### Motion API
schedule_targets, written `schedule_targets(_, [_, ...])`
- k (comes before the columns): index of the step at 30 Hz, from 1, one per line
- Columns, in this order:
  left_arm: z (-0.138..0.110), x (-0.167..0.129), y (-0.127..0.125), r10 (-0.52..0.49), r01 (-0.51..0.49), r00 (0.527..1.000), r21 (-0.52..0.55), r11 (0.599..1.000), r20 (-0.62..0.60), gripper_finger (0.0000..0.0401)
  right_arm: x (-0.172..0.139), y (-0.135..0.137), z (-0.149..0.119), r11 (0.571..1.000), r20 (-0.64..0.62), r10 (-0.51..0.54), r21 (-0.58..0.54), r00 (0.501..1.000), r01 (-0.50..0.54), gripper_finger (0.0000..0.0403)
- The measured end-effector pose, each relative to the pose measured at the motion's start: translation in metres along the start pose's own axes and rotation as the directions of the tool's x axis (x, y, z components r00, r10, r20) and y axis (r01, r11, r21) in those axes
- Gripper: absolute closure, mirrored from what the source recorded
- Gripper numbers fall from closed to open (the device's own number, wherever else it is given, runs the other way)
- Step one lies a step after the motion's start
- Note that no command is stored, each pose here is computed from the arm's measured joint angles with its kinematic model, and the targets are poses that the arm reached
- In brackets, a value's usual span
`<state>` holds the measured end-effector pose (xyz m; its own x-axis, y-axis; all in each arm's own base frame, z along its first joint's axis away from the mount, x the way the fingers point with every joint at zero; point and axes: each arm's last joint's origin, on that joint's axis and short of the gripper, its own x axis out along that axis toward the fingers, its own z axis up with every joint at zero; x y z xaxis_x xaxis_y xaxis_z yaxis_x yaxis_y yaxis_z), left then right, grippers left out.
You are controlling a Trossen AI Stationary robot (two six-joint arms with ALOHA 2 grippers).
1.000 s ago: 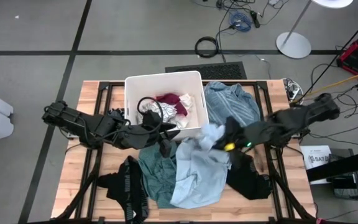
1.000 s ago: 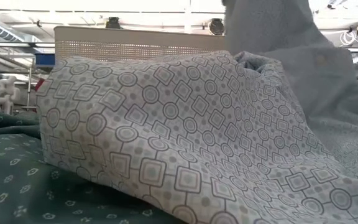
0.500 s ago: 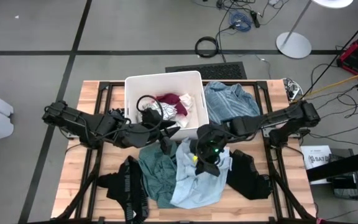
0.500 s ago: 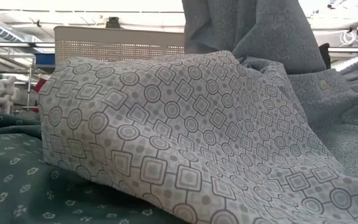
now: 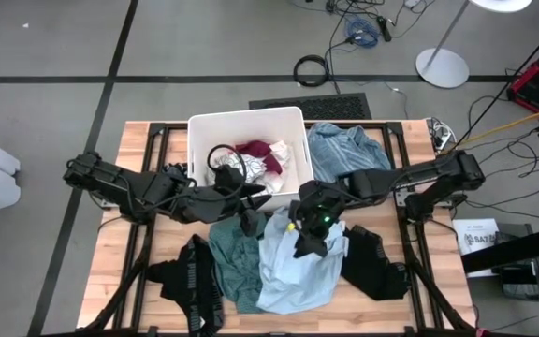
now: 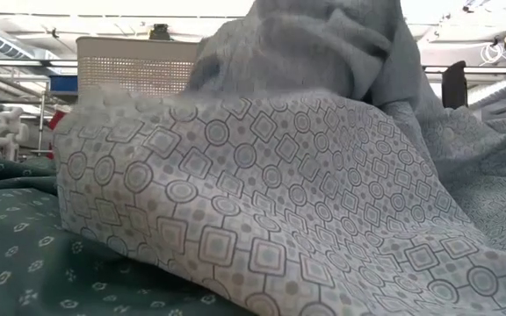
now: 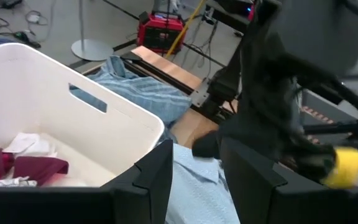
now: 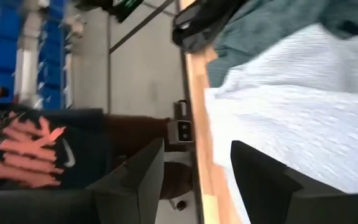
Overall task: Sort clothes
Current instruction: Put the light blue polo shirt into the white laundry organizer
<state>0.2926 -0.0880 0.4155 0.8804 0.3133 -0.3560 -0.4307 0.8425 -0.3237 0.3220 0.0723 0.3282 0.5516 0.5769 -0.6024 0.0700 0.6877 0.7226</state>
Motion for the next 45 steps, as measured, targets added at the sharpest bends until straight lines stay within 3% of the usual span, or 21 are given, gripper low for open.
schedule_targets(6, [0.002, 0.002, 0.002, -0.023, 0.024, 0.999, 0.038, 0.999, -0.022, 0.0256, -0.046, 0.022, -0.036, 0.968, 0.157, -0.251, 0.05, 0.955, 0.246, 0.024])
schedule_targets(10, [0.004, 0.005, 0.005, -0.029, 0.03, 0.999, 0.036, 0.999, -0.031, 0.0256, -0.065, 0.03, -0.08, 0.871, 0.237, -0.491, 0.139, 0.838, 0.471, 0.0251])
schedule_targets(12, [0.005, 0.007, 0.007, -0.036, 0.037, 0.999, 0.036, 0.999, -0.039, 0.0256, -0.06, 0.022, -0.102, 0.838, 0.215, -0.543, 0.194, 0.812, 0.51, 0.0253])
schedule_targets(16, [0.007, 0.009, 0.01, -0.036, 0.037, 0.998, 0.033, 0.999, -0.043, 0.0256, -0.035, -0.004, -0.128, 0.862, 0.254, -0.501, 0.234, 0.828, 0.45, 0.0248])
schedule_targets(19, [0.008, 0.011, 0.012, -0.047, 0.049, 0.997, 0.042, 0.998, -0.053, 0.0256, -0.013, -0.017, -0.132, 0.917, 0.307, -0.395, 0.077, 0.866, 0.391, 0.0229])
schedule_targets(21, [0.01, 0.013, 0.014, -0.05, 0.052, 0.997, 0.038, 0.998, -0.056, 0.0256, -0.003, -0.023, -0.131, 0.919, 0.326, -0.359, -0.038, 0.874, 0.392, 0.0211])
schedule_targets(24, [0.011, 0.015, 0.016, -0.065, 0.067, 0.996, 0.029, 0.997, -0.064, 0.0256, 0.004, -0.027, -0.126, 0.872, 0.336, -0.36, -0.211, 0.87, 0.442, 0.0176])
schedule_targets(27, [0.014, 0.016, 0.016, -0.082, 0.082, 0.995, 0.016, 0.996, -0.053, 0.0256, 0.008, -0.034, -0.12, 0.821, 0.325, -0.405, -0.281, 0.855, 0.496, 0.0138])
schedule_targets(34, [0.015, 0.016, 0.015, -0.089, 0.089, 0.995, 0.01, 0.996, -0.046, 0.0256, 0.011, -0.058, -0.107, 0.781, 0.256, -0.504, -0.274, 0.825, 0.562, 0.0072])
schedule_targets(37, [0.015, 0.016, 0.015, -0.09, 0.091, 0.995, 0.008, 0.996, -0.043, 0.0256, 0.01, -0.064, -0.101, 0.766, 0.268, -0.534, -0.248, 0.802, 0.593, 0.0065])
schedule_targets(42, [0.015, 0.016, 0.015, -0.088, 0.087, 0.995, -0.011, 0.996, -0.04, 0.0256, 0.012, -0.075, -0.093, 0.72, 0.254, -0.566, -0.311, 0.784, 0.62, 0.0065])
schedule_targets(45, [0.015, 0.016, 0.016, -0.084, 0.083, 0.996, -0.018, 0.996, -0.037, 0.0256, 0.02, -0.085, -0.089, 0.713, 0.208, -0.586, -0.325, 0.783, 0.621, 0.0065])
